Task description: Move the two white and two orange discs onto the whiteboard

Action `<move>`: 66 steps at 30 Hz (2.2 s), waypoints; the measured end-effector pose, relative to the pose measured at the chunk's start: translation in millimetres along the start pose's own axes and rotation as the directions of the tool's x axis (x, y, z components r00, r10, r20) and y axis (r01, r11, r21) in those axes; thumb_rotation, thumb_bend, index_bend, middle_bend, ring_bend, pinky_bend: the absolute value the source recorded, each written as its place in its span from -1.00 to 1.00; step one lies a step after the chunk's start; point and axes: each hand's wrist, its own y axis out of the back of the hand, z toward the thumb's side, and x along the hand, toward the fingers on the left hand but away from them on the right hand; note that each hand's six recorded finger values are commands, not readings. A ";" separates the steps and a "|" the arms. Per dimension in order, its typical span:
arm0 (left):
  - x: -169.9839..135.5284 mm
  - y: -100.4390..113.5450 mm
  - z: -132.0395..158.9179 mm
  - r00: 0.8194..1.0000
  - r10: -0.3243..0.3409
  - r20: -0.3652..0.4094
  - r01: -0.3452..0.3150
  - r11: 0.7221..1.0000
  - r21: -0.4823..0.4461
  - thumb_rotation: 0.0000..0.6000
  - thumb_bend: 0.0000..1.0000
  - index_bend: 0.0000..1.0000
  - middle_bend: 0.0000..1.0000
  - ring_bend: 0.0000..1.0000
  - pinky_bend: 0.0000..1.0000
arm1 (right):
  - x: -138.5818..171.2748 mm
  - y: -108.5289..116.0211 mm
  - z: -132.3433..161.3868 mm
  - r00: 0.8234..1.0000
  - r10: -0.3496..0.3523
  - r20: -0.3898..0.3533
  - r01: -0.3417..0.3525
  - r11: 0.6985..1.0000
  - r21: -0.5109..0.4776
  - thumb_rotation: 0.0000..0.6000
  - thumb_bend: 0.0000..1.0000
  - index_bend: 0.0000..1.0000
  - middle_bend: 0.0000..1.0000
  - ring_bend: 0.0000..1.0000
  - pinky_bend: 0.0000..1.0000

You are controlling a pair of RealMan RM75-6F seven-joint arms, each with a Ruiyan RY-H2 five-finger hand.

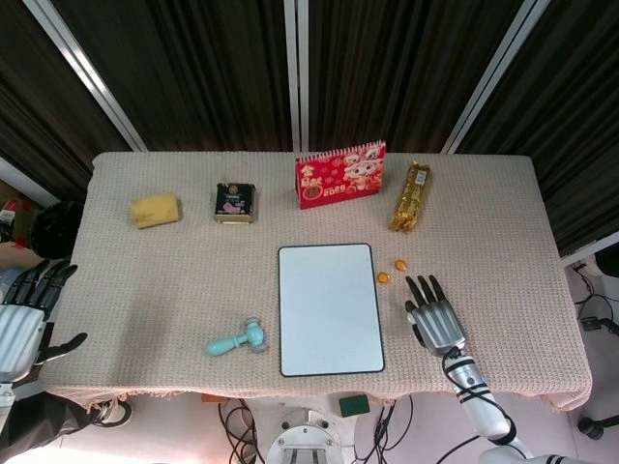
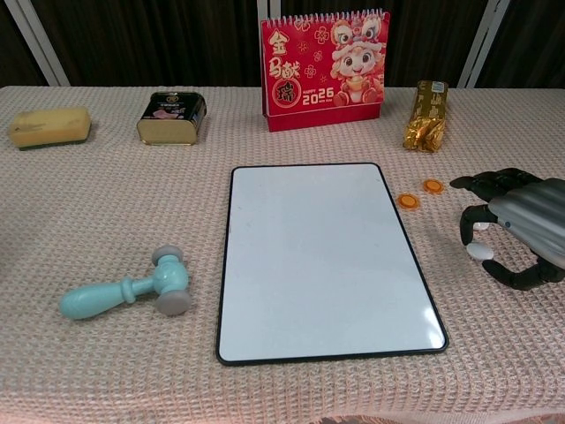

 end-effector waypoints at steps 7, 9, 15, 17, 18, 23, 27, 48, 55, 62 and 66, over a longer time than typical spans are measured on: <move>-1.2 1.9 0.2 1.000 0.007 0.000 -0.007 1.000 0.000 1.00 -0.83 -0.82 -0.86 -1.00 -0.77 | -19.5 27.1 30.4 0.994 -0.078 -0.081 0.079 0.997 -0.002 1.00 -0.11 0.01 -1.00 -1.00 -1.00; -1.6 2.4 0.1 1.000 0.009 0.000 -0.009 1.000 0.001 1.00 -0.83 -0.82 -0.86 -1.00 -0.77 | -26.0 32.5 43.0 0.990 -0.094 -0.110 0.094 0.996 -0.003 1.00 -0.10 0.01 -1.00 -1.00 -1.00; 0.0 1.6 -4.9 1.000 0.005 -0.016 -0.005 1.000 -0.007 1.00 -0.83 -0.82 -0.86 -1.00 -0.77 | -52.3 37.9 86.2 0.975 -0.113 -0.192 0.116 0.993 0.009 1.00 -0.10 0.01 -1.00 -1.00 -1.00; 1.2 1.1 -6.3 1.000 0.002 -0.019 -0.002 1.000 -0.009 1.00 -0.83 -0.82 -0.86 -1.00 -0.77 | -59.5 37.2 97.6 0.971 -0.114 -0.210 0.121 0.992 0.019 1.00 -0.10 0.01 -1.00 -1.00 -1.00; 1.7 0.9 -6.9 1.000 0.000 -0.020 0.000 1.000 -0.009 1.00 -0.83 -0.82 -0.86 -1.00 -0.77 | -62.7 36.8 103.0 0.969 -0.116 -0.218 0.124 0.992 0.025 1.00 -0.10 0.01 -1.00 -1.00 -1.00; 1.8 1.9 -8.5 1.000 0.004 -0.021 -0.004 1.000 -0.012 1.00 -0.83 -0.81 -0.86 -1.00 -0.77 | -76.9 33.2 129.9 0.958 -0.124 -0.259 0.142 0.988 0.053 1.00 -0.11 -0.05 -1.00 -1.00 -1.00; 1.7 2.3 -9.9 1.000 0.005 -0.025 -0.005 1.000 -0.013 1.00 -0.83 -0.81 -0.86 -1.00 -0.77 | -80.8 32.0 138.4 0.953 -0.130 -0.273 0.148 0.988 0.046 1.00 -0.23 -0.53 -1.00 -1.00 -1.00; 0.8 -0.6 -2.0 1.000 -0.005 -0.007 0.005 1.000 -0.003 1.00 -0.83 -0.81 -0.86 -1.00 -0.77 | -36.5 27.7 -8.2 0.991 -0.129 0.035 0.128 0.991 0.032 1.00 -0.30 -0.35 -1.00 -1.00 -1.00; 0.7 -1.3 -1.0 1.000 -0.006 -0.006 0.006 1.000 0.001 1.00 -0.83 -0.82 -0.86 -1.00 -0.77 | -31.9 7.1 -22.6 0.995 -0.077 0.067 0.075 0.997 0.034 1.00 -0.30 -0.34 -1.00 -1.00 -1.00; 1.4 -1.6 -1.9 1.000 -0.009 -0.007 0.009 1.000 -0.002 1.00 -0.83 -0.81 -0.86 -1.00 -0.77 | -32.5 -2.1 -26.4 0.995 -0.056 0.088 0.053 0.998 0.041 1.00 -0.30 -0.30 -1.00 -1.00 -1.00; 1.2 -1.1 -2.5 1.000 -0.008 -0.007 0.007 1.000 -0.003 1.00 -0.83 -0.81 -0.86 -1.00 -0.77 | -33.2 -5.3 -27.9 0.994 -0.043 0.100 0.039 0.998 0.043 1.00 -0.30 -0.27 -1.00 -1.00 -1.00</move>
